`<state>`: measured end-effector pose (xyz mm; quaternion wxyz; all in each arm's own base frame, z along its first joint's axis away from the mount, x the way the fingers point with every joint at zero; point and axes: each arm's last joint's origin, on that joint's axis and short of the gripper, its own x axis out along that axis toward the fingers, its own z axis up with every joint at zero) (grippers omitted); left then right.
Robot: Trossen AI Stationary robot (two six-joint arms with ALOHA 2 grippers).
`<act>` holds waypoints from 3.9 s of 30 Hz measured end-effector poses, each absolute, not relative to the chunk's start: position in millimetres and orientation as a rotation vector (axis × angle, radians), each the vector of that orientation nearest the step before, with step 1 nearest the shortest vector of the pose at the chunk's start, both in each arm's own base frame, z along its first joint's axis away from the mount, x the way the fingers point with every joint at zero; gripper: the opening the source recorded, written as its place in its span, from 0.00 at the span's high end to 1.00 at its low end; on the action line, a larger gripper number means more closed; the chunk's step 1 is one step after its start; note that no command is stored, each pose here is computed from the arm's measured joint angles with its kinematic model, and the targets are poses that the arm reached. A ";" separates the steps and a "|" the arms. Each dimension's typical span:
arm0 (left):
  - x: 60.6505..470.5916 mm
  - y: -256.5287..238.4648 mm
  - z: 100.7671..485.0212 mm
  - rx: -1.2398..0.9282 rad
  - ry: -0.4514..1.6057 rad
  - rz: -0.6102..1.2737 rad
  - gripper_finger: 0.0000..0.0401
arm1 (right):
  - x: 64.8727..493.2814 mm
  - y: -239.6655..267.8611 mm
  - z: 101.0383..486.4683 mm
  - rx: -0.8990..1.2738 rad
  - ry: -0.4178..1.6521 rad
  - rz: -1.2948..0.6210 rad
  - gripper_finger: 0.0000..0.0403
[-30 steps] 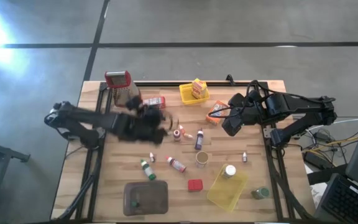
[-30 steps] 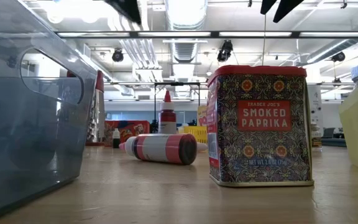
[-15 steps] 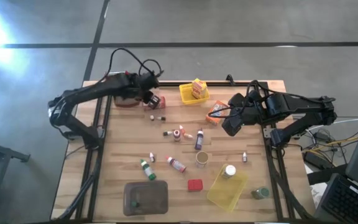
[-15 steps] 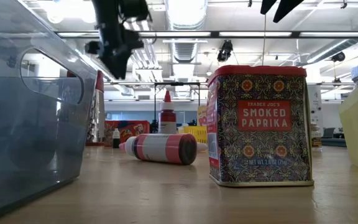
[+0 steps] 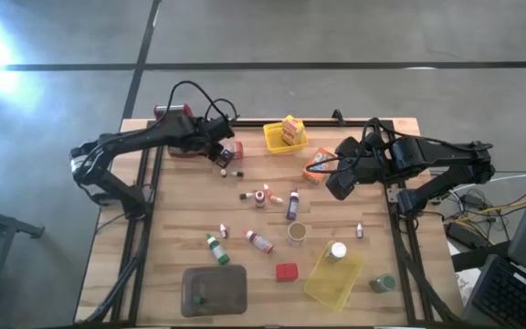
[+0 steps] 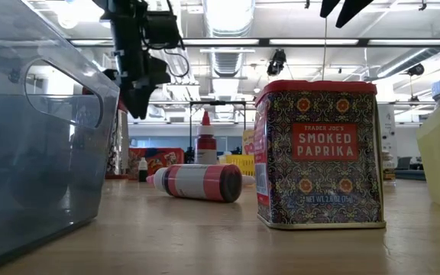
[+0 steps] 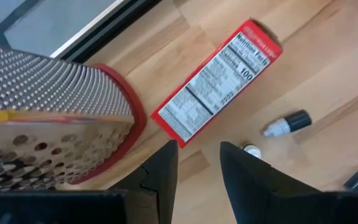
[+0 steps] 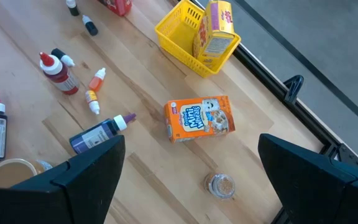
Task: Pick & Place Kitchen Items
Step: Put the light green food coloring bottle into the black bin
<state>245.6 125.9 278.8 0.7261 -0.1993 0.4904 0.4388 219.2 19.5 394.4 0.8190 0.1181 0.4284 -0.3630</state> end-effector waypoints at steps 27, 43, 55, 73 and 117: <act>252.3 113.9 274.1 -0.668 1.073 0.802 0.69 | 219.2 19.5 394.4 0.252 0.912 -0.773 0.10; 259.0 121.1 215.0 -0.718 1.069 0.839 0.69 | 219.3 19.6 394.4 0.252 0.913 -0.773 0.10; 267.3 125.9 192.7 -0.770 1.126 0.849 0.70 | 219.3 19.6 394.5 0.252 0.912 -0.773 0.10; 271.1 128.5 183.4 -0.771 1.135 0.853 0.70 | 220.6 19.8 395.0 0.260 0.899 -0.769 0.10; 225.7 48.7 292.8 -0.460 0.966 0.073 0.84 | 222.3 20.1 395.6 0.269 0.882 -0.764 0.10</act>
